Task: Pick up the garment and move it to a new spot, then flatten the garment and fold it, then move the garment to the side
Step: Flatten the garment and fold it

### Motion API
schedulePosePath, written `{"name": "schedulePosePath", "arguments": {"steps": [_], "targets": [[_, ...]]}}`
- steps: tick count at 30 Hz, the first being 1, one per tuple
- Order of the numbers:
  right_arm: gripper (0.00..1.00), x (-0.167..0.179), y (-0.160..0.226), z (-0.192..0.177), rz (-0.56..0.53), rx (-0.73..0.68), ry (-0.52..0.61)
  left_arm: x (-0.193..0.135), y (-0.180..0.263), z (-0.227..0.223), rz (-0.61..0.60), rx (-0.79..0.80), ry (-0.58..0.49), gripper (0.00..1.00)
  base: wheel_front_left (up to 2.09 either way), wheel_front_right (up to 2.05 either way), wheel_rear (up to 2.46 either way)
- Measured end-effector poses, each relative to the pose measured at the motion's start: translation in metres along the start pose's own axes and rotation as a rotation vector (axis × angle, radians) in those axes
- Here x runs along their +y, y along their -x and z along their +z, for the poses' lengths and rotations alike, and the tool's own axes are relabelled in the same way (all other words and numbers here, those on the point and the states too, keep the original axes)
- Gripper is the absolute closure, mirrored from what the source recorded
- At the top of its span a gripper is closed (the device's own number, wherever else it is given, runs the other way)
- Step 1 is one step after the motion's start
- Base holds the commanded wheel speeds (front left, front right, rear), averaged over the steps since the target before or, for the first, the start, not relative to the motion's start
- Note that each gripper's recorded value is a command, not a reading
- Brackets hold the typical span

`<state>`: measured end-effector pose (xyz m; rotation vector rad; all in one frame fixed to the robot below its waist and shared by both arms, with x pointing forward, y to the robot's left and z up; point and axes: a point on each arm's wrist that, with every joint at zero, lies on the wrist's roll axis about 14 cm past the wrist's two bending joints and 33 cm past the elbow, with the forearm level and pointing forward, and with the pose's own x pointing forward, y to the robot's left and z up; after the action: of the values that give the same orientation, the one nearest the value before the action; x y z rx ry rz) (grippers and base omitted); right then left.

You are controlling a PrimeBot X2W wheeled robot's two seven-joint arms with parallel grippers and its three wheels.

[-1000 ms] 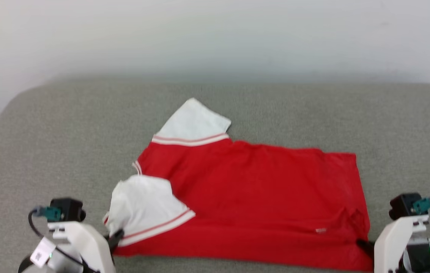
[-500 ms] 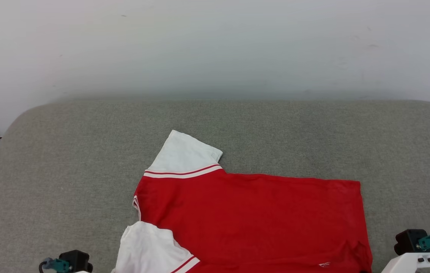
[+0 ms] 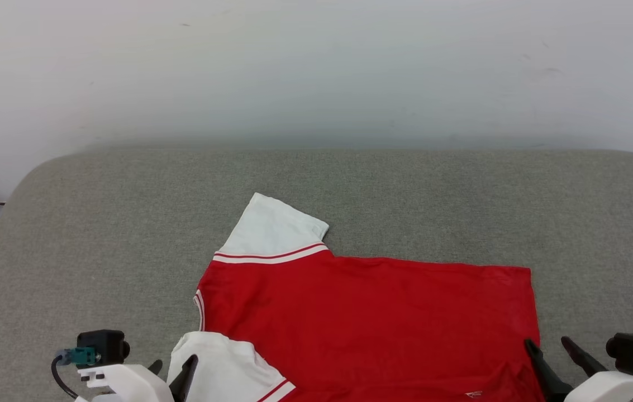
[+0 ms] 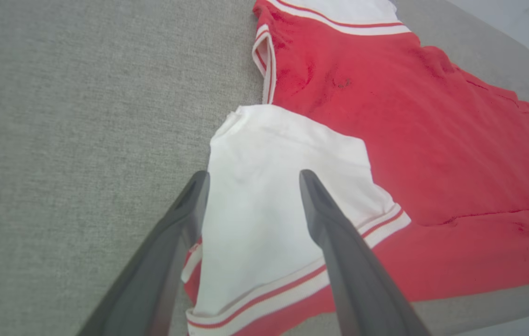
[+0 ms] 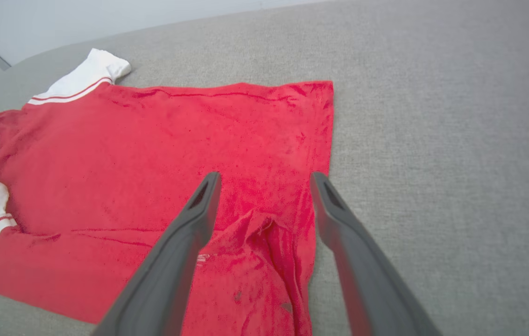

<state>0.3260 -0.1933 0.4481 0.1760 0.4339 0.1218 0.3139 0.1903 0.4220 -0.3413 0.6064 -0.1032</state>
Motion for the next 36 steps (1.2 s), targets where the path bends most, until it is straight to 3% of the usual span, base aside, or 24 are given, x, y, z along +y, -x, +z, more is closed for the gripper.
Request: {"name": "schedulePosePath", "arguments": {"steps": [9, 18, 26, 36], "targets": [[0.0, -0.002, 0.007, 0.056, -0.068, -0.294, 0.042, -0.019, -0.015, 0.068, -0.006, -0.256, -0.107, 0.0, 0.0, 0.0, 0.0], [0.0, 0.001, -0.012, 0.102, -0.085, -0.428, 0.083, -0.049, -0.064, 0.119, -0.09, -0.376, -0.178, 0.0, 0.0, 0.0, 0.0], [0.0, -0.005, -0.045, 0.111, -0.098, -0.445, 0.092, -0.059, -0.134, 0.151, -0.145, -0.324, -0.237, 0.0, 0.0, 0.0, 0.0], [0.0, -0.034, -0.06, 0.091, -0.175, -0.392, 0.071, -0.067, -0.203, 0.156, -0.219, -0.006, -0.305, 0.0, 0.0, 0.0, 0.0]]}}
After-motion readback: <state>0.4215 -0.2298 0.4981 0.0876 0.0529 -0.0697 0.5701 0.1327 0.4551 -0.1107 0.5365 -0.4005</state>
